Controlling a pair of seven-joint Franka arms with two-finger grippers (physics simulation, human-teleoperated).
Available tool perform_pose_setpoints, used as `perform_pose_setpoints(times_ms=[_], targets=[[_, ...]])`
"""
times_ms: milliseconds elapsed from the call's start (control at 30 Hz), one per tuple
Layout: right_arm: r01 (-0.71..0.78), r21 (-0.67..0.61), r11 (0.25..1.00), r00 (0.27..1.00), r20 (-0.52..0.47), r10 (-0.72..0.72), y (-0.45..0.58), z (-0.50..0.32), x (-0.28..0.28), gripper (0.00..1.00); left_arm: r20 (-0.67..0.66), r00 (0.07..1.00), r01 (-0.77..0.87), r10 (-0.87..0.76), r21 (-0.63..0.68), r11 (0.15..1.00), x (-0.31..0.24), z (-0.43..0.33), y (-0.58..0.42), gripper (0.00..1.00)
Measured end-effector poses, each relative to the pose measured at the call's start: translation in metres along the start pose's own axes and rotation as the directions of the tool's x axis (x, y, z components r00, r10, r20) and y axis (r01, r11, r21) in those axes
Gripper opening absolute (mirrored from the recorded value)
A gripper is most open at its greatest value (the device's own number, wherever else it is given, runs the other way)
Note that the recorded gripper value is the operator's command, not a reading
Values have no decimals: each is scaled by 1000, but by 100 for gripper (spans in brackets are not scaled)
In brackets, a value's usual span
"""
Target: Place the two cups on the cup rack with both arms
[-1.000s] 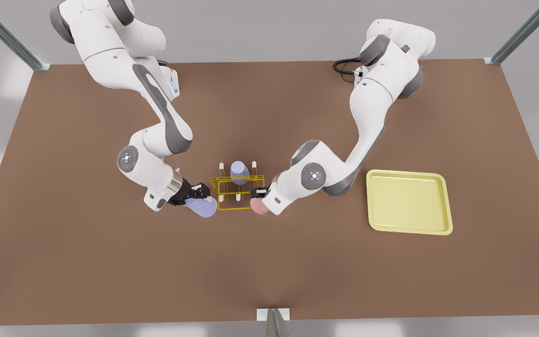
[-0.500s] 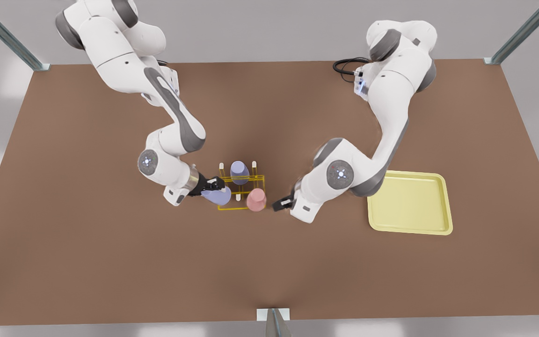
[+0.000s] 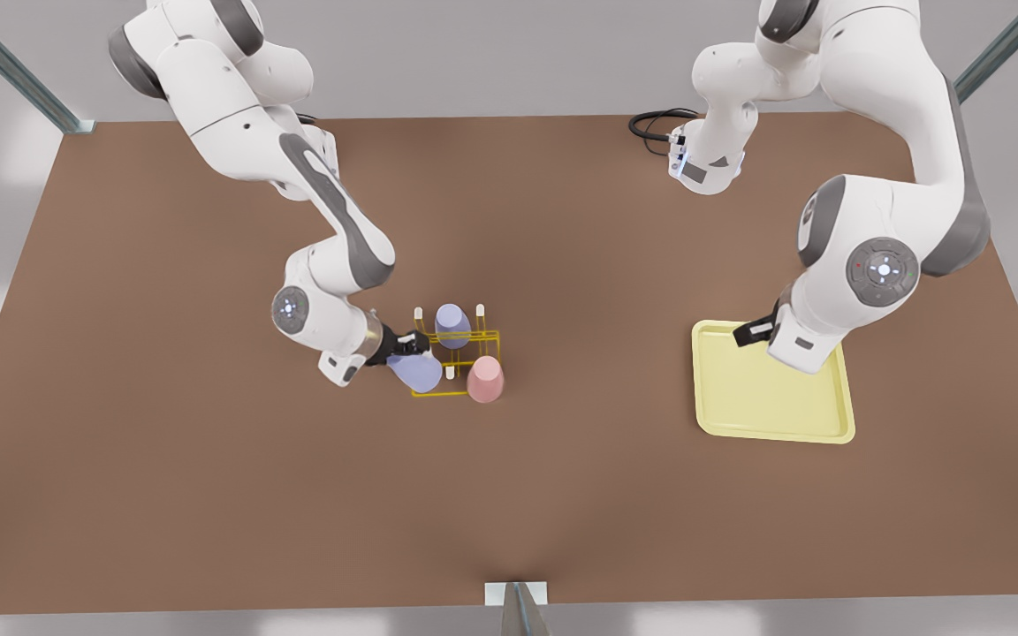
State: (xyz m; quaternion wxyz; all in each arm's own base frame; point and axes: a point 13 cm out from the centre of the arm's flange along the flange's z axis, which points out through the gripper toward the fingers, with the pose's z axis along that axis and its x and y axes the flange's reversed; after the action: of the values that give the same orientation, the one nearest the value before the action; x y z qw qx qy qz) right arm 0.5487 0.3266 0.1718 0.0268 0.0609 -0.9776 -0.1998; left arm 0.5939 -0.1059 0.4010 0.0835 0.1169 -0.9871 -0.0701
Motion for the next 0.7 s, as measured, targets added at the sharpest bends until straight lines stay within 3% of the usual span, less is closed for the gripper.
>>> perform_pose_setpoints(times_ms=[367,700], targets=[[-19,19,1000,1000,3,19,2,1,0,100,-42,977,-211,211,0,977,8,5,2,100],[-10,-37,999,993,119,14,25,-91,-72,100,-50,950,-309,309,5,951,8,7,6,100]])
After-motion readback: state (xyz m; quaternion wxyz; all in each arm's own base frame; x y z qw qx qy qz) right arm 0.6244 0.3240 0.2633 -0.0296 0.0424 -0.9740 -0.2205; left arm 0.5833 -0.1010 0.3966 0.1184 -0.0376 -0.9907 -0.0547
